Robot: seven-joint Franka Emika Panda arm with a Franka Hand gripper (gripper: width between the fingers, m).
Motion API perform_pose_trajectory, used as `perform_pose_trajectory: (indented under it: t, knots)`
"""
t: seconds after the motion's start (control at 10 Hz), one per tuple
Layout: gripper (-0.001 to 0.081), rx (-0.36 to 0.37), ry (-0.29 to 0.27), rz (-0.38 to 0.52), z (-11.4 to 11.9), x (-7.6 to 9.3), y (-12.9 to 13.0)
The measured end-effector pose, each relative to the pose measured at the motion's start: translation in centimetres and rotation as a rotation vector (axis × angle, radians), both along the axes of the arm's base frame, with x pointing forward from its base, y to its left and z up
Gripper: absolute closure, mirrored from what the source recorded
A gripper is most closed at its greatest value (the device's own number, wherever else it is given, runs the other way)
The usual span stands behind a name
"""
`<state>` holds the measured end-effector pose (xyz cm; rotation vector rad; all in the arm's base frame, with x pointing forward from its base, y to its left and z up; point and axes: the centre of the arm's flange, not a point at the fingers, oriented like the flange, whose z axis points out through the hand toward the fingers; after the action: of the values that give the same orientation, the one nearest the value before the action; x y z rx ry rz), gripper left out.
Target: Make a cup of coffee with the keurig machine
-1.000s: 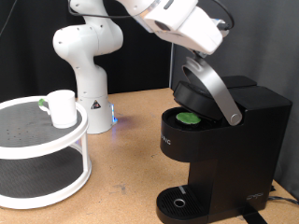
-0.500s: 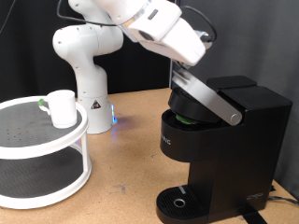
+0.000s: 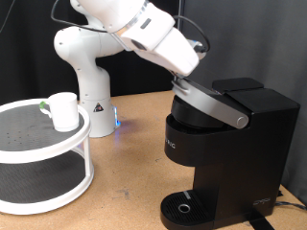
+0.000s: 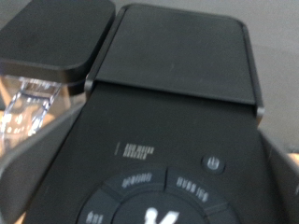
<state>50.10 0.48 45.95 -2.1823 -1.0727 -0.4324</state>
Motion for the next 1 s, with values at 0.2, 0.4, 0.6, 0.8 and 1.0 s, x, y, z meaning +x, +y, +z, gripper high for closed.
perform_pose_trajectory:
  t: [0.2, 0.4, 0.6, 0.8, 1.0]
  knots:
    - [0.0805, -0.018, 0.005, 0.003, -0.8, -0.3, -0.7]
    - [0.0805, -0.038, 0.009, -0.008, -1.6, -0.3, -1.2]
    - [0.0805, -0.043, 0.012, -0.018, -2.1, -0.3, -1.4]
    - [0.0805, -0.052, 0.012, -0.033, -2.5, -0.1, -1.6]
    - [0.0805, -0.07, 0.027, -0.046, -3.2, 0.0, -1.8]
